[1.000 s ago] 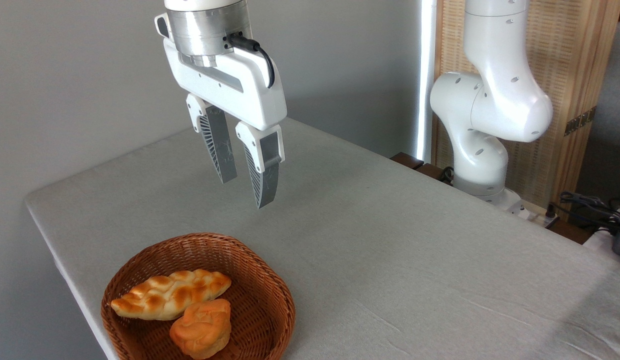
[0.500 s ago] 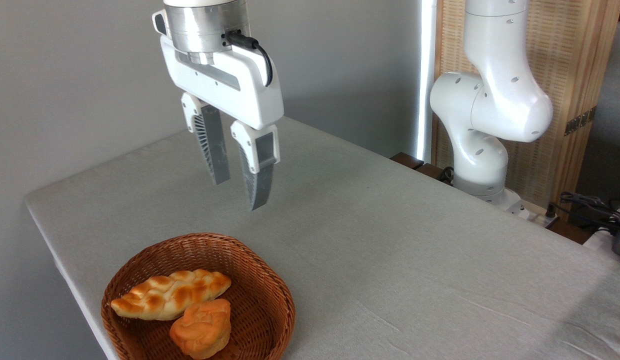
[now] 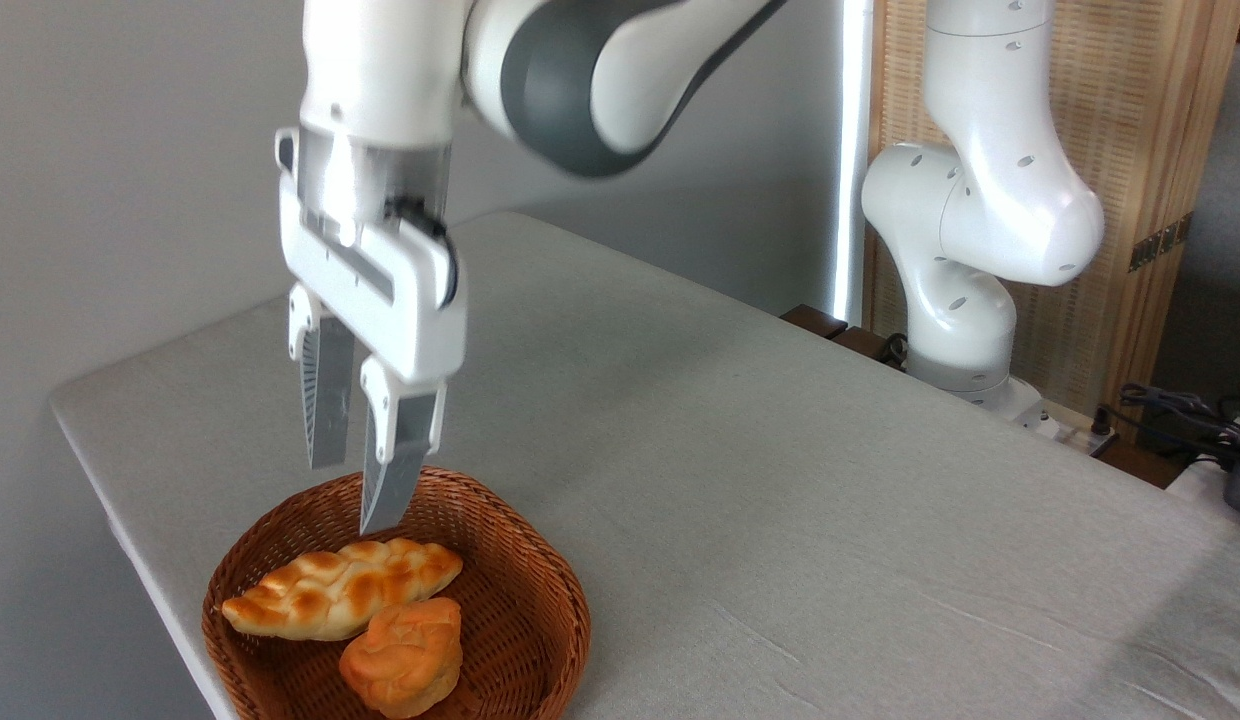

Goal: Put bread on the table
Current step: 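Lower the open gripper toward the braided bread roll in the basket, then close the gripper on the middle of the braided bread roll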

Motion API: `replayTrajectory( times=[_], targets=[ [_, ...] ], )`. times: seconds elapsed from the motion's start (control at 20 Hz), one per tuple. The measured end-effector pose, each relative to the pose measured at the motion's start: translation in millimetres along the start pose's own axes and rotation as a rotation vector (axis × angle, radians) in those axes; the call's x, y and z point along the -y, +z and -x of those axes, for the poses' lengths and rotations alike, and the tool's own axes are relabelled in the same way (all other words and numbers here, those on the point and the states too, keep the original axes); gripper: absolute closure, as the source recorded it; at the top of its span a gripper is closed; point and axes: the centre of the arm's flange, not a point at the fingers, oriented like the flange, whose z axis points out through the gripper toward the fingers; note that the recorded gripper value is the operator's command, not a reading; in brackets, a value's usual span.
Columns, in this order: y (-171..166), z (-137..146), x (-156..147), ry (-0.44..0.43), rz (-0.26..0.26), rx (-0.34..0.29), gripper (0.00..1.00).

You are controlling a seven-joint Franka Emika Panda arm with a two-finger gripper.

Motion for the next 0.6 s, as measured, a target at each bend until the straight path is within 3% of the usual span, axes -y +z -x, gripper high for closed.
replayTrajectory(
  times=[0.2,0.4,0.6],
  targets=[
    [61,-10,-32,0.095,0.01,0.023,0.0],
    [85,-14,-43,0.13,0.034,0.04,0.0],
    [102,-15,-43,0.151,0.025,0.031,0.0]
  ],
)
